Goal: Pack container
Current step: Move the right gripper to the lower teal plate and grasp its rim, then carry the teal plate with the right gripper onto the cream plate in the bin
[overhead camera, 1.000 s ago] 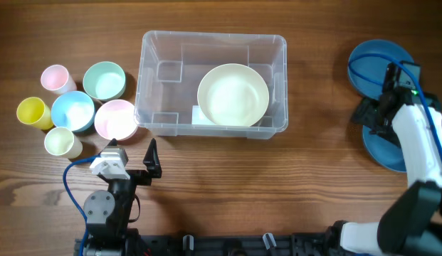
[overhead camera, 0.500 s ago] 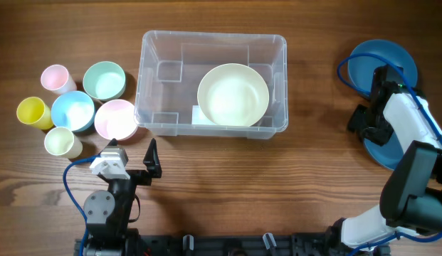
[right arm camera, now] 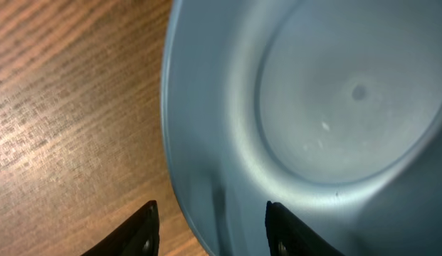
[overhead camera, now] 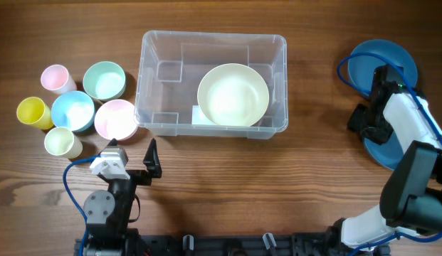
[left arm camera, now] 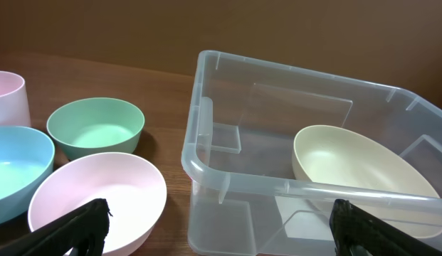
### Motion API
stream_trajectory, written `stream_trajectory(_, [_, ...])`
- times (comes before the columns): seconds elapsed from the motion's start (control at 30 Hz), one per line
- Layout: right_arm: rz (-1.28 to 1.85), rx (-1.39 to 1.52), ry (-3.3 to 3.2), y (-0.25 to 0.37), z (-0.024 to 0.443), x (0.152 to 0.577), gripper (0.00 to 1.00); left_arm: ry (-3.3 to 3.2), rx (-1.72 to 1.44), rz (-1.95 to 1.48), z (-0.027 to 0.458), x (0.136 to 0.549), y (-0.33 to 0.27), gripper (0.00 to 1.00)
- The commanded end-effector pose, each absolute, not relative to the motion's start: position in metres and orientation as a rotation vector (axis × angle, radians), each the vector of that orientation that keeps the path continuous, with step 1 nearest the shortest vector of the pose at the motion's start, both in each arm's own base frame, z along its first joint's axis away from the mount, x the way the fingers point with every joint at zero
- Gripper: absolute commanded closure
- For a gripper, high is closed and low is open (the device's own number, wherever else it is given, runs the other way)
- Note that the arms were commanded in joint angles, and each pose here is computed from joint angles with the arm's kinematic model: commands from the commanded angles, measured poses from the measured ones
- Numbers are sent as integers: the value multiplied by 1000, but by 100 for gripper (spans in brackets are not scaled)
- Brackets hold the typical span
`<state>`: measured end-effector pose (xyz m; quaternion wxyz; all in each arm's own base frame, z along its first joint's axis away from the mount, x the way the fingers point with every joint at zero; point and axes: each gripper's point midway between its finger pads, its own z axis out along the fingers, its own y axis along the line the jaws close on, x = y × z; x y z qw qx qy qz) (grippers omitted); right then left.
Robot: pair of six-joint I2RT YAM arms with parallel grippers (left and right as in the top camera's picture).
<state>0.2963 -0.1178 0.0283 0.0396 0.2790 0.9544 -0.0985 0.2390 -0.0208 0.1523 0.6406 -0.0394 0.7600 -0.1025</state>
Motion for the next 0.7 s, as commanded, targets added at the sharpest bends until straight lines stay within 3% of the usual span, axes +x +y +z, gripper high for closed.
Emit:
stream_trajectory(0.0, [-286,868,2951,-114,11,285,52,1727,-70,-215,152,239,-21,0])
stream_trajectory(0.27, [-284,863,2932,-114,8,287,96,1727,-70,-215,152,239,-21,0])
stream_trajectory(0.67, [-147,889,2980,-93,23,275,96,1727,-70,-215,152,239,-21,0])
